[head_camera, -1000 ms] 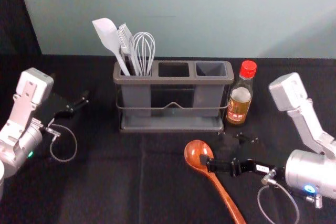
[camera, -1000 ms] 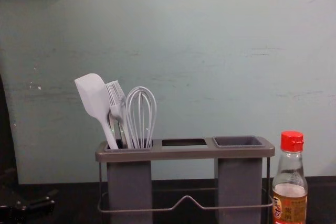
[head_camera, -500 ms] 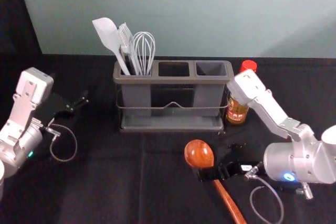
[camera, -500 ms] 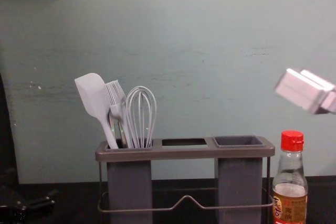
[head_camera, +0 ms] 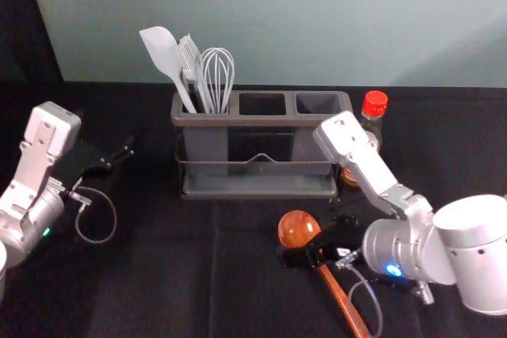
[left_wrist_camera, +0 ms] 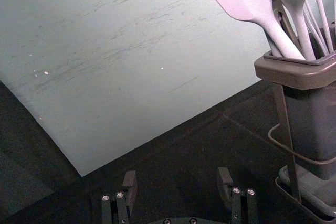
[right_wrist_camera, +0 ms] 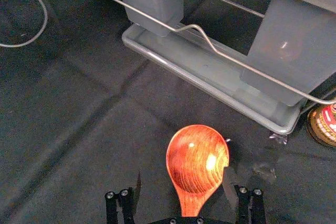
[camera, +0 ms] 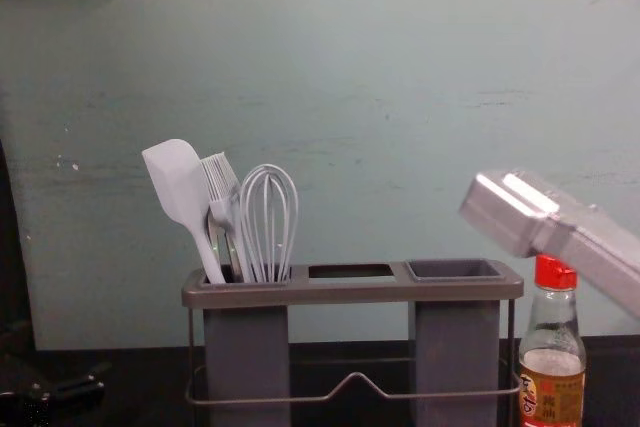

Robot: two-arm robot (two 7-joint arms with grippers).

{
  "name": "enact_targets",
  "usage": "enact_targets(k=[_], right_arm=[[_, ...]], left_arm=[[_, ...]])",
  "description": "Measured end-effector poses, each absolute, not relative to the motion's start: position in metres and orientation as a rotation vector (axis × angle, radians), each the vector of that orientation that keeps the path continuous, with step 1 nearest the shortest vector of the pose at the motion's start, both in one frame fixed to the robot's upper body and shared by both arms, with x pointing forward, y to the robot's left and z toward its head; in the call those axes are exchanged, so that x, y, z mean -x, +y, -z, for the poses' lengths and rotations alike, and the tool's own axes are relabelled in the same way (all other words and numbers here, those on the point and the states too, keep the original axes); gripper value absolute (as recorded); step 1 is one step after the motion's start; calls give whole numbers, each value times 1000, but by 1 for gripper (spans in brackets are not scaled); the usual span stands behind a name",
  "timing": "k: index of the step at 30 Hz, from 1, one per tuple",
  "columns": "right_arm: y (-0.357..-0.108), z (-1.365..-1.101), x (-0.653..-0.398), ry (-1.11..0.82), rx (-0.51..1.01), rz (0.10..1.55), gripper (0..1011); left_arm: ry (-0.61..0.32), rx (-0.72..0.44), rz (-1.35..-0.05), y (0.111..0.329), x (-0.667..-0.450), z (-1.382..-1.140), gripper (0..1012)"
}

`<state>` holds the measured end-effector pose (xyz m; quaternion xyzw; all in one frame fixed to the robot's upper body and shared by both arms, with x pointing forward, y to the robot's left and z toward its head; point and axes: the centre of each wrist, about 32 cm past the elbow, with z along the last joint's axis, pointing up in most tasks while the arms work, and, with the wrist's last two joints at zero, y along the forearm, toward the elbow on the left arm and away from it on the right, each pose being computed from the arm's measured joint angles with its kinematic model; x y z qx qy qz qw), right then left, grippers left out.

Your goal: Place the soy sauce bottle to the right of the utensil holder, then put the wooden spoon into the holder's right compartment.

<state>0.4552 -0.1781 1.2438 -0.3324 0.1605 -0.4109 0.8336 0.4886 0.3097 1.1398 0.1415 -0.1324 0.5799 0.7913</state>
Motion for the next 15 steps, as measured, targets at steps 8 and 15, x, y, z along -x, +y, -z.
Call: enact_targets(k=[8, 15], right_arm=[[-165, -1236, -452, 328, 692, 933, 1003], [-165, -1232, -453, 332, 673, 966, 1003]], left_arm=[[-285, -304, -1248, 310, -489, -1140, 1005], [-285, -304, -1248, 310, -489, -1140, 1005]])
